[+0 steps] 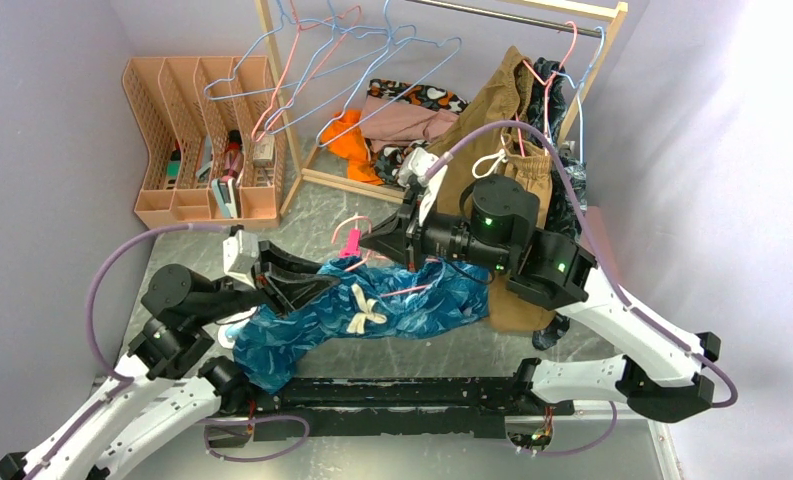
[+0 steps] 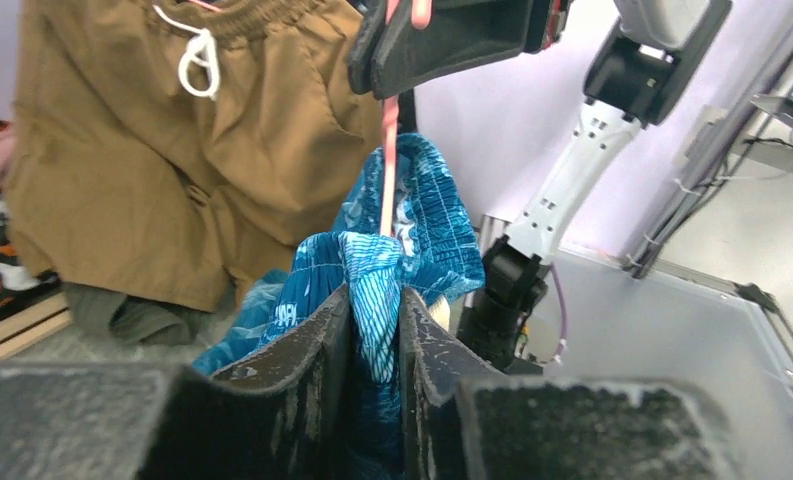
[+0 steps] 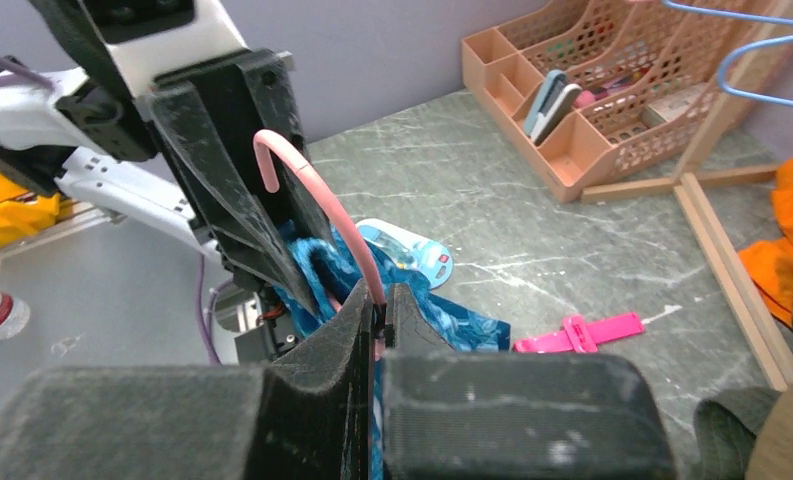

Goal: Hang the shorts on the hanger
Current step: Hang the shorts on the hanger.

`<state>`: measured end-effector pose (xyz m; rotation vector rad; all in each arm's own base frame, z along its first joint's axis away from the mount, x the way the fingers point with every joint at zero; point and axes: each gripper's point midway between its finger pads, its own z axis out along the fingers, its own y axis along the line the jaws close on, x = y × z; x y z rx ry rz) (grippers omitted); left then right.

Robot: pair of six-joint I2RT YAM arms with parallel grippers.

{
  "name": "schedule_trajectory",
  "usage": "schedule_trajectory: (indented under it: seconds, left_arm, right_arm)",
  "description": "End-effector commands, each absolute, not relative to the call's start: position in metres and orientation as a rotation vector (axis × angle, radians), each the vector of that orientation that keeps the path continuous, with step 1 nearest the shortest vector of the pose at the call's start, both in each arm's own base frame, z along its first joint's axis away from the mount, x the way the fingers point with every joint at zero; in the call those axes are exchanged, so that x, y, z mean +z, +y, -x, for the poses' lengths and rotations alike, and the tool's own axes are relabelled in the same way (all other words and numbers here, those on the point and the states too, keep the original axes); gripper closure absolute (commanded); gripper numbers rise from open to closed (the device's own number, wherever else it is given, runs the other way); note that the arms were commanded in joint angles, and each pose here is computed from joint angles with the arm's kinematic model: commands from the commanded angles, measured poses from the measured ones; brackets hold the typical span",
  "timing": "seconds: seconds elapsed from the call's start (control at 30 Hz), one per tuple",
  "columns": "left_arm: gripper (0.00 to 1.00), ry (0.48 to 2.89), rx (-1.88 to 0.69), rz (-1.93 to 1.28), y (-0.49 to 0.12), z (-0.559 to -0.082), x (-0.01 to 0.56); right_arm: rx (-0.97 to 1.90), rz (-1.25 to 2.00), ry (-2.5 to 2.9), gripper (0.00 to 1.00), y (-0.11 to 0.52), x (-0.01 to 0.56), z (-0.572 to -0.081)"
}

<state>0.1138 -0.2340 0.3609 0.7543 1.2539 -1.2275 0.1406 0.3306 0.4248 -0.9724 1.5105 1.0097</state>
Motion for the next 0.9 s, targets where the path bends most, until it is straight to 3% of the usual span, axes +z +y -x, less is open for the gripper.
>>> schedule_trajectory:
  seconds: [0.0, 0.17, 0.4, 0.87]
  left_arm:
    - [0.71, 1.162, -1.110, -0.647, -0.206, -0.114, 0.400]
    - [0.58, 1.171, -1.059, -0.626, -0.193, -0.111, 0.398]
    - [0.50, 1.216, -1.016, -0.610, -0.182, -0.109, 0.395]
    - [0.49, 1.439, -0.758, -0.595, -0.146, -0.122, 0.355]
  right_arm:
    - [0.956, 0.834, 1.460, 1.00, 0.308, 0.449, -0.151]
    - [0.956, 0.779, 1.440, 1.00, 0.299, 0.456, -0.152]
    - [0.970, 0.767, 1.420, 1.00, 0.300, 0.460, -0.152]
    - [0.982, 0.752, 1.383, 1.00, 0.289, 0.475, -0.145]
